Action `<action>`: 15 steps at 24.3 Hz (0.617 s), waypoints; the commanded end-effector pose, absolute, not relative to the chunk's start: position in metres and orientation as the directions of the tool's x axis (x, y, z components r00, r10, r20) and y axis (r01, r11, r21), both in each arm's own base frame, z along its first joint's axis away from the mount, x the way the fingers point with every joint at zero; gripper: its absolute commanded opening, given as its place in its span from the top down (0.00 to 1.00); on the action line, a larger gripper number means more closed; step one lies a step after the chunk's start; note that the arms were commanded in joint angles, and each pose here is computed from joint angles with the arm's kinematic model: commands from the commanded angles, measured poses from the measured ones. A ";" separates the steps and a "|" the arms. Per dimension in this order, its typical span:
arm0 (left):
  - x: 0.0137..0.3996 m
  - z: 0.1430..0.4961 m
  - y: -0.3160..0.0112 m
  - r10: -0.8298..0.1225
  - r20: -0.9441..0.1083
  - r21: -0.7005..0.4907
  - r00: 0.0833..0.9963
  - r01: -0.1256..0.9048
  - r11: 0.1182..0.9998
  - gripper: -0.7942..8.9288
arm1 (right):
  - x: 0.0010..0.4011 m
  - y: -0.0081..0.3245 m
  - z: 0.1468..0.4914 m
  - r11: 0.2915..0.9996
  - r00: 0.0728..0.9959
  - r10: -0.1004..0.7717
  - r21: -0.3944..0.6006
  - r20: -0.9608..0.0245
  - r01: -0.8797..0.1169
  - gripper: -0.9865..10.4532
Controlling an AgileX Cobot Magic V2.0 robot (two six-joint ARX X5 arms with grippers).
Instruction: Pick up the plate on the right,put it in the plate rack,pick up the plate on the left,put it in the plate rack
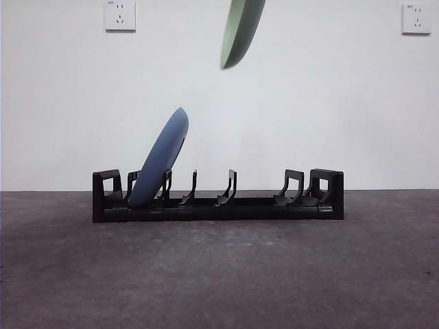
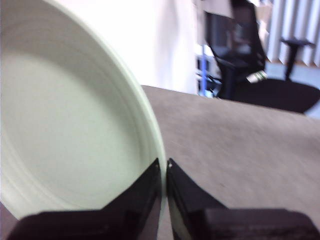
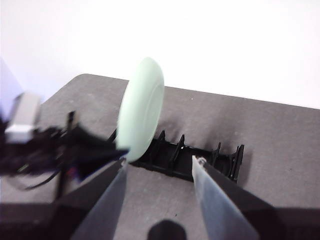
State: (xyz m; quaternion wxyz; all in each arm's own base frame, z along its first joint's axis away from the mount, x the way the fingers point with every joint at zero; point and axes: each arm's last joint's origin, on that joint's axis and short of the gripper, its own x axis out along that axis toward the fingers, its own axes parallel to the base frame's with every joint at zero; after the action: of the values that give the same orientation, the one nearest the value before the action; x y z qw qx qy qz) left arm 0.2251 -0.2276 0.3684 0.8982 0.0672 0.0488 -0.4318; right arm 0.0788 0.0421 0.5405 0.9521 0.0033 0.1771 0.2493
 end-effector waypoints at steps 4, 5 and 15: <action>0.269 0.339 -0.234 -0.726 -0.128 0.011 0.676 0.733 0.681 0.93 | 0.066 0.036 0.535 0.870 0.789 0.478 0.087 -0.385 -0.485 0.72; 0.275 0.334 -0.235 -0.720 -0.129 0.011 0.682 0.727 0.687 0.93 | 0.066 0.036 0.534 0.870 0.785 0.476 0.085 -0.396 -0.485 0.72; 0.322 0.277 -0.237 -0.677 -0.218 -0.019 0.703 0.690 0.723 0.93 | 0.067 0.037 0.533 0.869 0.781 0.475 0.079 -0.405 -0.488 0.72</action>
State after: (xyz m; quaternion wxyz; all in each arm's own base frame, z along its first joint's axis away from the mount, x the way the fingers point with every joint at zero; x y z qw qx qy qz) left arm 0.3193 -0.2369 0.2799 0.9217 0.0342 0.1079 -0.3710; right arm 0.0682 0.0371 0.5353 0.9466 -0.0070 0.1999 0.2528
